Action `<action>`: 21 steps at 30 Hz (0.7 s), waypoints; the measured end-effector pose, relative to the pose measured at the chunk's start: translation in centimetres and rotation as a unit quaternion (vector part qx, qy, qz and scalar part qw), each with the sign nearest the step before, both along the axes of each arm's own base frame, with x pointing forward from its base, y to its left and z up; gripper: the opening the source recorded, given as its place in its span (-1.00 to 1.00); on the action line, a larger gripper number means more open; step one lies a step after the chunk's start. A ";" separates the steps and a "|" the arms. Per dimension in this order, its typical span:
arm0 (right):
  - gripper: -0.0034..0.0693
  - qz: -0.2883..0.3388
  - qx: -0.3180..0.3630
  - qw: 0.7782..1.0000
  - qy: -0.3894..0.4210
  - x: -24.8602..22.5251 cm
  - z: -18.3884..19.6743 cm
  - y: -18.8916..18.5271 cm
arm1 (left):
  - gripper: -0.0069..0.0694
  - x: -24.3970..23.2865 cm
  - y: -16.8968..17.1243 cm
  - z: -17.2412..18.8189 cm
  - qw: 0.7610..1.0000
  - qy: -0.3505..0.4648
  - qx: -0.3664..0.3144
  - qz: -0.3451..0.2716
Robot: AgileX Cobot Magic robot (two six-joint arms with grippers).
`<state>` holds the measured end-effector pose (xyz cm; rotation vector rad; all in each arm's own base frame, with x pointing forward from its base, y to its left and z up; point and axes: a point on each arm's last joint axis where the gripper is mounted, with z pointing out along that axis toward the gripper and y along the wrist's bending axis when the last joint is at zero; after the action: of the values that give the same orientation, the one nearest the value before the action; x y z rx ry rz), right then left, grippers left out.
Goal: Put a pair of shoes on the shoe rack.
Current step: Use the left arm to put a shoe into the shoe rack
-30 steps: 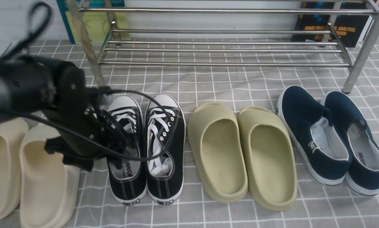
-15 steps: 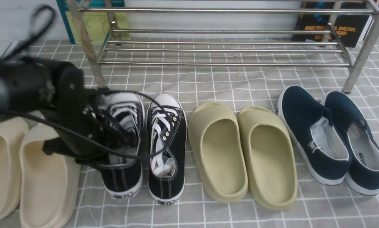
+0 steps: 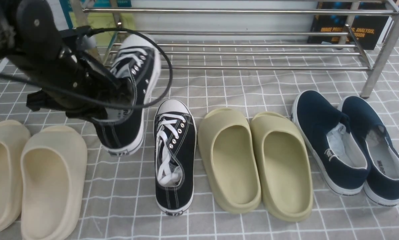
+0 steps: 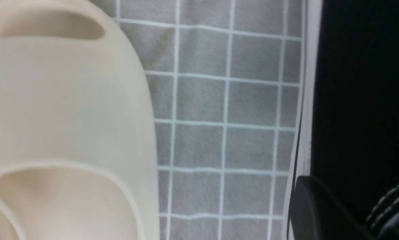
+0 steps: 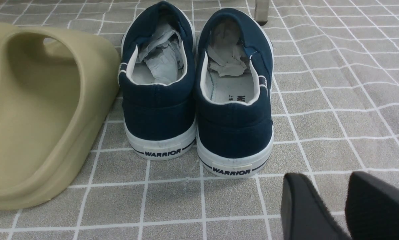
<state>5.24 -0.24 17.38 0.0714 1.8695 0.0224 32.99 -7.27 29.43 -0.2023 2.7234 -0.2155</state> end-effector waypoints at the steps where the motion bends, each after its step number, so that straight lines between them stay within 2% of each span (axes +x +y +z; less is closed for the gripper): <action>1: -0.25 0.000 0.000 1.000 0.000 0.0 0.0 0.0 | -0.85 0.6 0.1 -0.3 1.000 0.006 0.002 0.001; 7: -0.25 0.000 0.000 1.000 0.000 0.0 0.0 0.0 | -0.85 3.7 -0.3 -1.5 1.000 0.013 0.006 -0.001; 21: -0.25 0.000 0.000 1.000 0.000 0.0 0.0 0.0 | -0.85 12.9 -1.8 -2.6 0.999 -0.035 0.018 -0.007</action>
<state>5.24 -0.24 17.38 0.0714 1.8695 0.0224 45.92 -9.11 26.87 -0.1617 2.6567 -0.1752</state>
